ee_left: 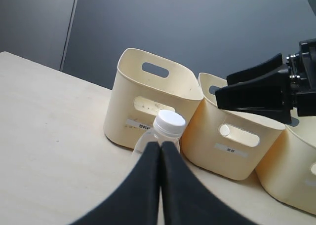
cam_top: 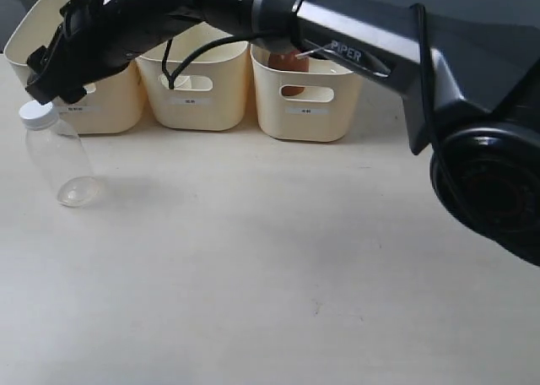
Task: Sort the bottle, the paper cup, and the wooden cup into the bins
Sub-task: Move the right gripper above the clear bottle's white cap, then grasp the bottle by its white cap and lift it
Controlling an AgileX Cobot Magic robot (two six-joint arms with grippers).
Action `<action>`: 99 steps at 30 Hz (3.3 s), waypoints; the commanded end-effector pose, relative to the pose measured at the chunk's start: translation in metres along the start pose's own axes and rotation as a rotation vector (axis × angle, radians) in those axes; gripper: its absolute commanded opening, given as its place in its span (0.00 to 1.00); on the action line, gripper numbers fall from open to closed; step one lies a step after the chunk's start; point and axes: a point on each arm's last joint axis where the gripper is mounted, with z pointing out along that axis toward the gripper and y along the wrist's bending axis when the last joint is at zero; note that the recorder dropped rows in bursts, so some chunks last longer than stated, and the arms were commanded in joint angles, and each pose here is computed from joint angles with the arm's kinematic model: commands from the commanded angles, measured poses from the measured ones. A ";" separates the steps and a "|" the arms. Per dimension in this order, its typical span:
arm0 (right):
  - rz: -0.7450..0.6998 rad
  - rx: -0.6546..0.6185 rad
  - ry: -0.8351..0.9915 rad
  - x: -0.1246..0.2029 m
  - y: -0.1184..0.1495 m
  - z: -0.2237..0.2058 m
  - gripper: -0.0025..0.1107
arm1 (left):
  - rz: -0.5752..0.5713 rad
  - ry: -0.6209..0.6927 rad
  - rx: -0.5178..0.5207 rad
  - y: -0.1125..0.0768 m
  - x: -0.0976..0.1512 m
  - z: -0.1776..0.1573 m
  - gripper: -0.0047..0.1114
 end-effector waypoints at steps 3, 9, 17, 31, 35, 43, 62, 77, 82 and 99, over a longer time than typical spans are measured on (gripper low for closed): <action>-0.016 -0.016 -0.080 -0.013 0.007 0.014 0.66 | 0.003 -0.008 0.006 0.000 -0.001 0.000 0.04; 0.001 -0.041 -0.082 -0.009 0.007 0.034 0.66 | 0.001 -0.008 0.006 0.000 -0.001 0.000 0.04; 0.013 -0.041 -0.039 0.010 0.006 0.053 0.66 | 0.001 -0.006 0.006 0.000 -0.001 0.000 0.04; 0.028 -0.062 -0.004 0.023 0.008 0.065 0.66 | 0.001 -0.006 0.006 0.000 -0.001 0.000 0.04; 0.045 -0.071 -0.002 0.027 0.009 0.069 0.66 | 0.001 -0.006 0.006 0.000 -0.001 0.000 0.04; 0.047 -0.057 -0.020 0.026 0.008 0.070 0.65 | 0.001 -0.006 0.006 0.000 -0.001 0.000 0.04; 0.081 -0.043 -0.024 0.041 0.006 0.086 0.62 | 0.001 -0.006 0.006 0.000 -0.001 0.000 0.04; 0.100 -0.046 -0.050 0.038 0.007 0.085 0.03 | 0.003 -0.006 0.006 0.000 -0.001 0.000 0.04; 0.064 -0.040 -0.074 0.027 0.006 0.076 0.03 | 0.003 -0.006 0.006 0.000 -0.001 0.000 0.04; -0.152 0.131 -0.281 -0.052 -0.007 0.012 0.03 | 0.003 -0.008 0.006 0.000 -0.001 0.000 0.04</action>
